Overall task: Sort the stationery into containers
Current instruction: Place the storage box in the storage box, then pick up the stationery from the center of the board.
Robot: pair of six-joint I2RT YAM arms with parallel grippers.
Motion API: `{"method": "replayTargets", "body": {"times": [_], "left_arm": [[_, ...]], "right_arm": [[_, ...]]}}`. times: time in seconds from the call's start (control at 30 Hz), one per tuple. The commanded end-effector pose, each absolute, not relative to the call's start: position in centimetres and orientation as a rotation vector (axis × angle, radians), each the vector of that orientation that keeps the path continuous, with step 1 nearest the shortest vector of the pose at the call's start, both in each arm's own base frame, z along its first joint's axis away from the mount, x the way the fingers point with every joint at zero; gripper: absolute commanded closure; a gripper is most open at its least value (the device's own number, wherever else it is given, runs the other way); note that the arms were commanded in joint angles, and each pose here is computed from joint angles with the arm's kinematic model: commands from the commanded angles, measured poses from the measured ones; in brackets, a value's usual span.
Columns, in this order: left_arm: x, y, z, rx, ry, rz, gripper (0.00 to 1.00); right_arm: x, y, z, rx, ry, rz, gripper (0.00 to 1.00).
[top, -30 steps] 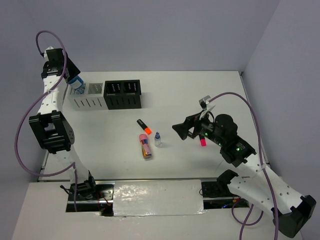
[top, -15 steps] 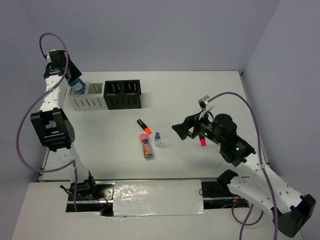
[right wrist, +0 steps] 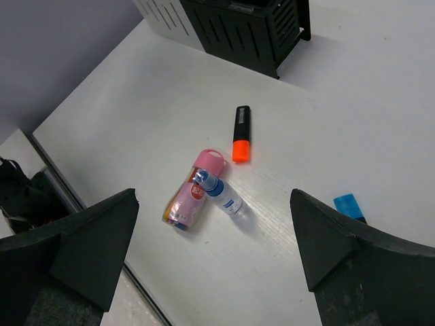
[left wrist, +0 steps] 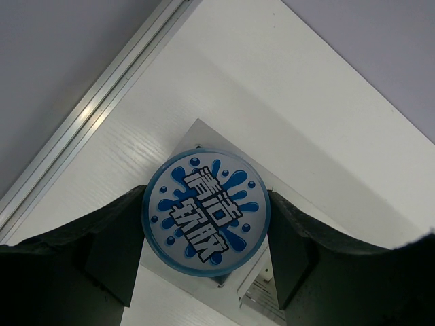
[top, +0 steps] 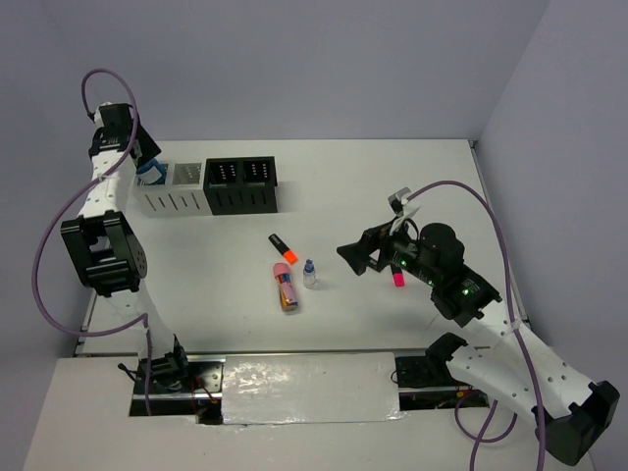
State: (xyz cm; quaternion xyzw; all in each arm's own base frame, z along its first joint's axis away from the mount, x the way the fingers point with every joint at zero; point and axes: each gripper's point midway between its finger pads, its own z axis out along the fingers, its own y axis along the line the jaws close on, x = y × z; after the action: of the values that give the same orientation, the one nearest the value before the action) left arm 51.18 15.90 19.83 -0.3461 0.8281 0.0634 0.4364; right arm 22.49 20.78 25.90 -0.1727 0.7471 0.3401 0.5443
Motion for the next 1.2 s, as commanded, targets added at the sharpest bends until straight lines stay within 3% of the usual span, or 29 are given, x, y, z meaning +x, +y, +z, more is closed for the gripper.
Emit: {"method": "replayTargets", "body": {"times": [0.0, 0.13, 0.2, 0.27, 0.4, 0.8, 0.87, 0.97, 1.17], "left_arm": [[52.1, 16.6, 21.1, -0.827, 1.995, 0.172, 0.64], [51.9, 16.7, 20.9, -0.831, 1.996, 0.183, 0.52], [52.0, 16.6, 20.8, -0.827, 2.002, 0.174, 0.41], [51.8, 16.5, 21.3, -0.84, 1.989, 0.171, 0.21], [51.5, 16.2, 22.8, -0.833, 1.965, 0.168, 0.01], [47.1, 12.7, 32.6, -0.805, 1.869, 0.101, 0.01], [44.3, 10.3, 36.1, -0.76, 1.83, 0.015, 0.01], [42.2, 7.0, 36.5, -0.671, 1.862, -0.08, 0.01], [37.5, -7.1, 37.6, -0.287, 1.888, -0.233, 0.01]], "right_arm": [[22.5, 21.0, 27.7, -0.429, 1.714, 0.821, 0.0], [22.4, 21.1, 27.7, -0.437, 1.71, 0.827, 0.0], [22.4, 21.1, 27.7, -0.438, 1.711, 0.825, 0.0], [22.4, 21.1, 27.7, -0.439, 1.713, 0.826, 0.0], [22.3, 21.3, 27.7, -0.45, 1.715, 0.837, 0.0], [23.0, 21.4, 27.4, -0.408, 1.765, 0.828, 0.0], [23.3, 21.3, 27.2, -0.377, 1.78, 0.825, 0.0], [23.4, 21.2, 27.0, -0.367, 1.793, 0.818, 0.0], [23.2, 18.4, 29.0, -0.235, 1.758, 0.734, 0.0]]}}
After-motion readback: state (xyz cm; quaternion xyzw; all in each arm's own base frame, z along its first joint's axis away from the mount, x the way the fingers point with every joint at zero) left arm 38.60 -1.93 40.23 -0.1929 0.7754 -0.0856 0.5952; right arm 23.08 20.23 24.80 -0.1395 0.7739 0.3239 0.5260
